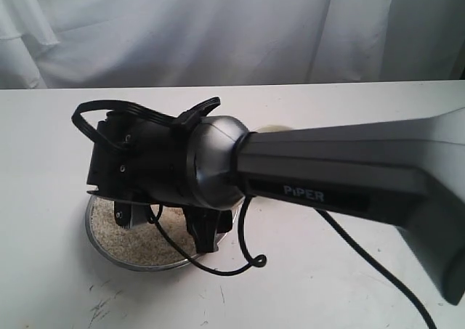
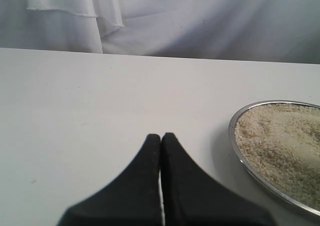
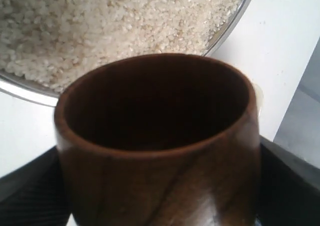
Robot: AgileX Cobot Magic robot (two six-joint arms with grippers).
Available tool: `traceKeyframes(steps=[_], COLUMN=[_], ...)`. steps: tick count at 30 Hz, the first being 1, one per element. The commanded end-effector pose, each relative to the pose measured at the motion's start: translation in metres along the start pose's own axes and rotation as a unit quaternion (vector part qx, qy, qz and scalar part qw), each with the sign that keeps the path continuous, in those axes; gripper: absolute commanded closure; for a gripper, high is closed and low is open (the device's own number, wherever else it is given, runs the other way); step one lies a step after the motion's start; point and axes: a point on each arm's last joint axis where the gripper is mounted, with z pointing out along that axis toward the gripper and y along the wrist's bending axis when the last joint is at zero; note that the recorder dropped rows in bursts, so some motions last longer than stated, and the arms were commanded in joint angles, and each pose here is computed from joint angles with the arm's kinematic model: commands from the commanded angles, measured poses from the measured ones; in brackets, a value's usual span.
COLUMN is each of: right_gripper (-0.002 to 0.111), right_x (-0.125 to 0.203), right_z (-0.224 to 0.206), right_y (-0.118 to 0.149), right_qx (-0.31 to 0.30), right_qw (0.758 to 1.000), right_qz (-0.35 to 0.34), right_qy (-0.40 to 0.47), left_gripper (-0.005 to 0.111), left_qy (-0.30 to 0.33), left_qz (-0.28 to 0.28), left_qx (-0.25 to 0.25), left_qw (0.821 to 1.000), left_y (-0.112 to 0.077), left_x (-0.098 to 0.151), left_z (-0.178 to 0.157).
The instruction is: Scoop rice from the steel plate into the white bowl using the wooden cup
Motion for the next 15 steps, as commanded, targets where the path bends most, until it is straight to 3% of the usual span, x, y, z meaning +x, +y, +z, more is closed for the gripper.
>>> traceKeyframes(steps=[1,8,15], right_gripper=[0.108,0.108,0.108], right_x=[-0.001,-0.001,0.0], right_z=[-0.003,0.003,0.027], right_y=[0.0,0.001,-0.017], right_qx=[-0.002,-0.005,0.095], right_qw=[1.0,1.0,0.993], right_qz=[0.017,0.028,-0.041], right_qy=[-0.001,0.005,0.055], left_gripper=[0.107,0.107,0.107], left_qy=[-0.003,-0.003,-0.003], left_qz=[0.0,0.0,0.0], left_qx=[0.001,0.001,0.001], left_qw=[1.0,1.0,1.0], left_y=[0.0,0.0,0.0], left_x=[0.001,0.001,0.001], left_z=[0.0,0.0,0.0])
